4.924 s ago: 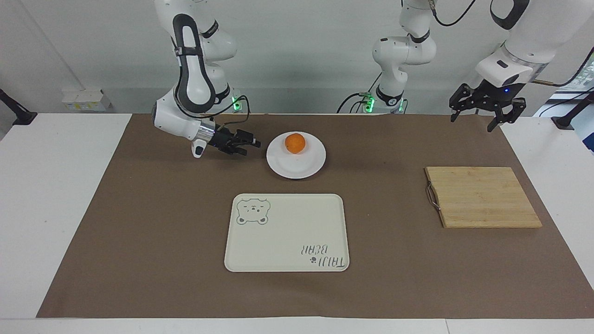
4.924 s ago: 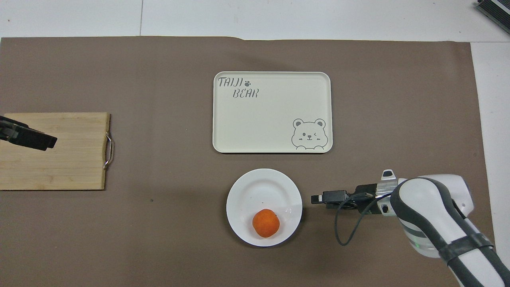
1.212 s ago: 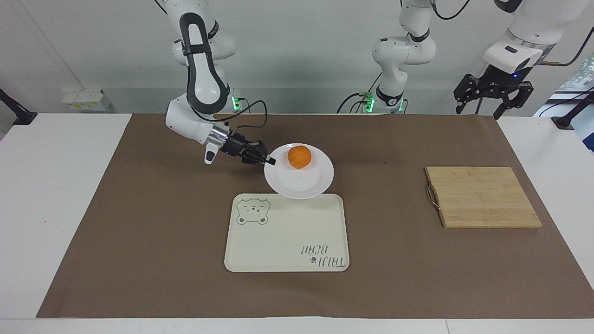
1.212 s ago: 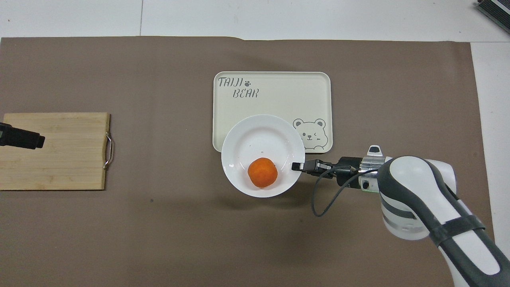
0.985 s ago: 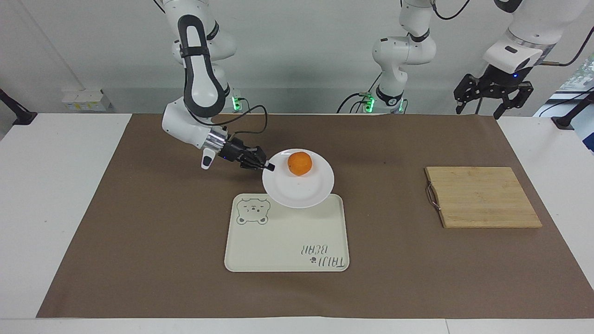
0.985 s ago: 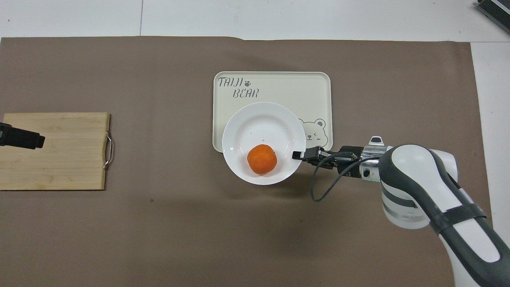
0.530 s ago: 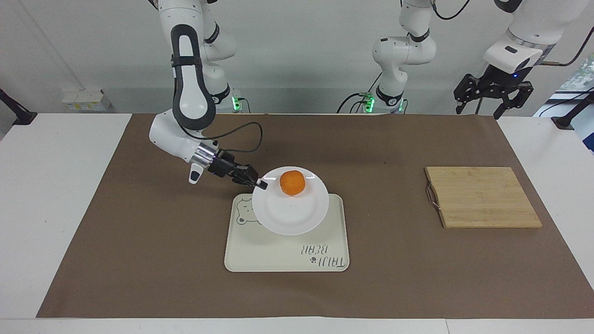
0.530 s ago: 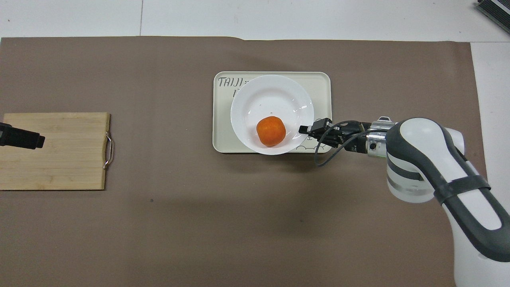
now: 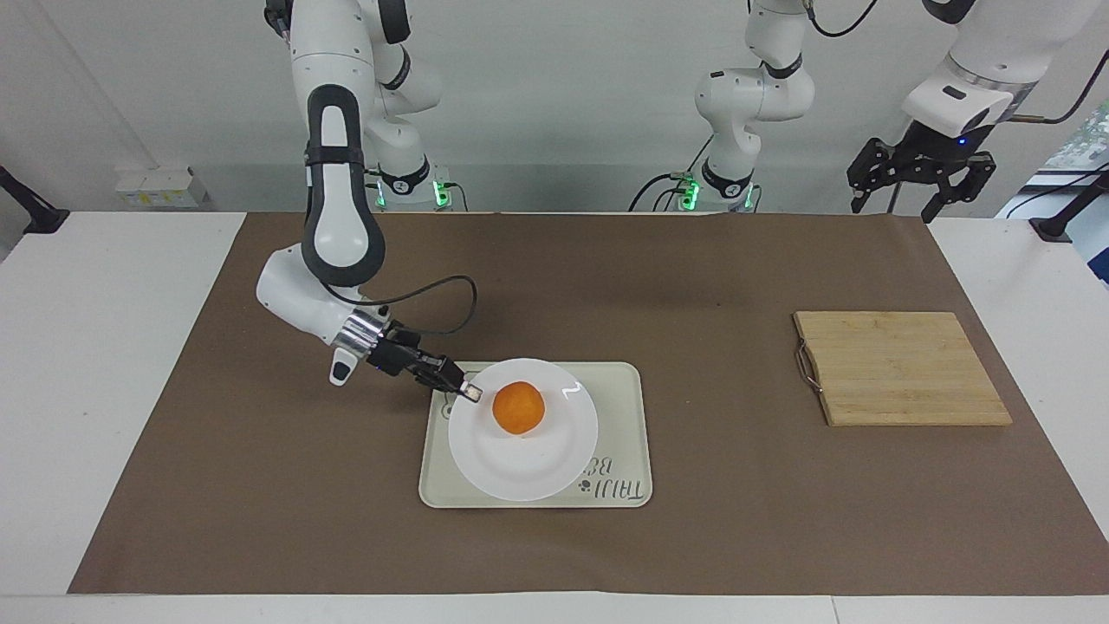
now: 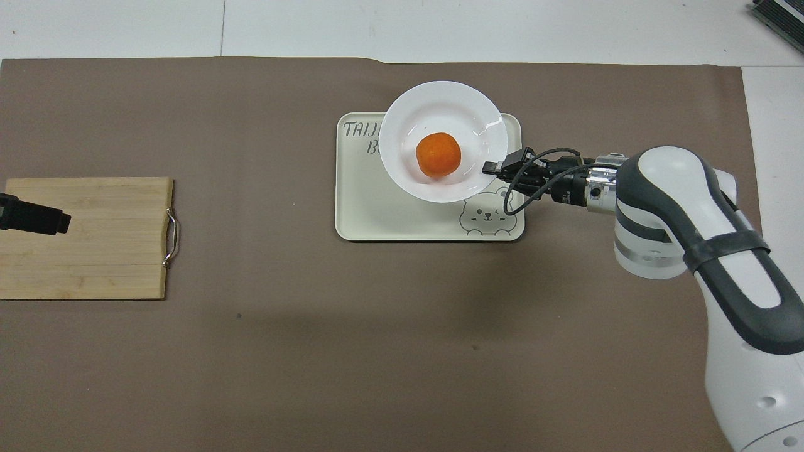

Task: Place orange and plate with both arms
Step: 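Slide the plate with the right gripper onto the bear tray, then adjust the plate on the tray and open the right gripper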

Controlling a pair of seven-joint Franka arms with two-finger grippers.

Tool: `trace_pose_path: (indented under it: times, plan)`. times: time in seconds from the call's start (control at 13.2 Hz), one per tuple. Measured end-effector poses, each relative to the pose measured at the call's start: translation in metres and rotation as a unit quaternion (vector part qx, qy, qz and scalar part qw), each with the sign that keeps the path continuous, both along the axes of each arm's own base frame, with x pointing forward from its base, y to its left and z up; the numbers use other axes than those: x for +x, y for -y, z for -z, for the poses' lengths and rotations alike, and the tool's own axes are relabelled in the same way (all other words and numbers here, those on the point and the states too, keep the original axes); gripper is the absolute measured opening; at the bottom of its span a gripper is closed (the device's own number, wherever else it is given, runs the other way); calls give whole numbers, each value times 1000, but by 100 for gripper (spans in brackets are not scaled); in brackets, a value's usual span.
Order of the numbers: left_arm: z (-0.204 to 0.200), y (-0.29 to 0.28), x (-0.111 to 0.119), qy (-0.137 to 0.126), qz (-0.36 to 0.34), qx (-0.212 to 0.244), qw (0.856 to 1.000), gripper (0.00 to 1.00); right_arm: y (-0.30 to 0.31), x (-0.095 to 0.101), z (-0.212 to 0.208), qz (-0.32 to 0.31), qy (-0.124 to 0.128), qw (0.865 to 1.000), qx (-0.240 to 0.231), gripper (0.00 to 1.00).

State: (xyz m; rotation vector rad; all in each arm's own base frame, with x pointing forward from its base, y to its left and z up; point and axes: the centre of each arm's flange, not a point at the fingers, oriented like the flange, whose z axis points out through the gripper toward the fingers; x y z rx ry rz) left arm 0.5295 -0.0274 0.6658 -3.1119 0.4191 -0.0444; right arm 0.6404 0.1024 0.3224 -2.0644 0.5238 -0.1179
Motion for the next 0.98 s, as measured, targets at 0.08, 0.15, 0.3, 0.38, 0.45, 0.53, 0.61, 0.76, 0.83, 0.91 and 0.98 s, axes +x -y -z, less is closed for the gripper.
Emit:
trace_pose_path:
  times: [0.08, 0.15, 0.3, 0.38, 0.45, 0.53, 0.61, 0.76, 0.83, 0.91, 0.98]
  plan:
    - [0, 0, 0, 0, 0, 0, 1000, 100, -3, 3, 5, -1, -3, 1000, 0, 5]
    - [0, 0, 0, 0, 0, 0, 1000, 100, -6, 5, 12, -2, -8, 1000, -1, 5]
    - [0, 0, 0, 0, 0, 0, 1000, 100, -11, 13, 26, -1, -10, 1000, -9, 5]
    - [0, 0, 0, 0, 0, 0, 1000, 100, -15, 16, 30, 1, -8, 1000, -14, 5]
    - [0, 0, 0, 0, 0, 0, 1000, 100, -22, 18, 33, -1, -7, 1000, -17, 5]
    - [0, 0, 0, 0, 0, 0, 1000, 100, -28, 18, 35, -5, -7, 1000, -19, 5]
    - [0, 0, 0, 0, 0, 0, 1000, 100, -33, 17, 36, -8, -7, 1000, -19, 5]
    - [0, 0, 0, 0, 0, 0, 1000, 100, -45, 15, 40, -18, -10, 1000, -20, 5]
    - [0, 0, 0, 0, 0, 0, 1000, 100, -48, 13, 43, -20, -12, 1000, -21, 5]
    - [0, 0, 0, 0, 0, 0, 1000, 100, -48, 12, 47, -21, -16, 999, -22, 5]
    - [0, 0, 0, 0, 0, 0, 1000, 100, -46, 9, 54, -21, -21, 999, -25, 5]
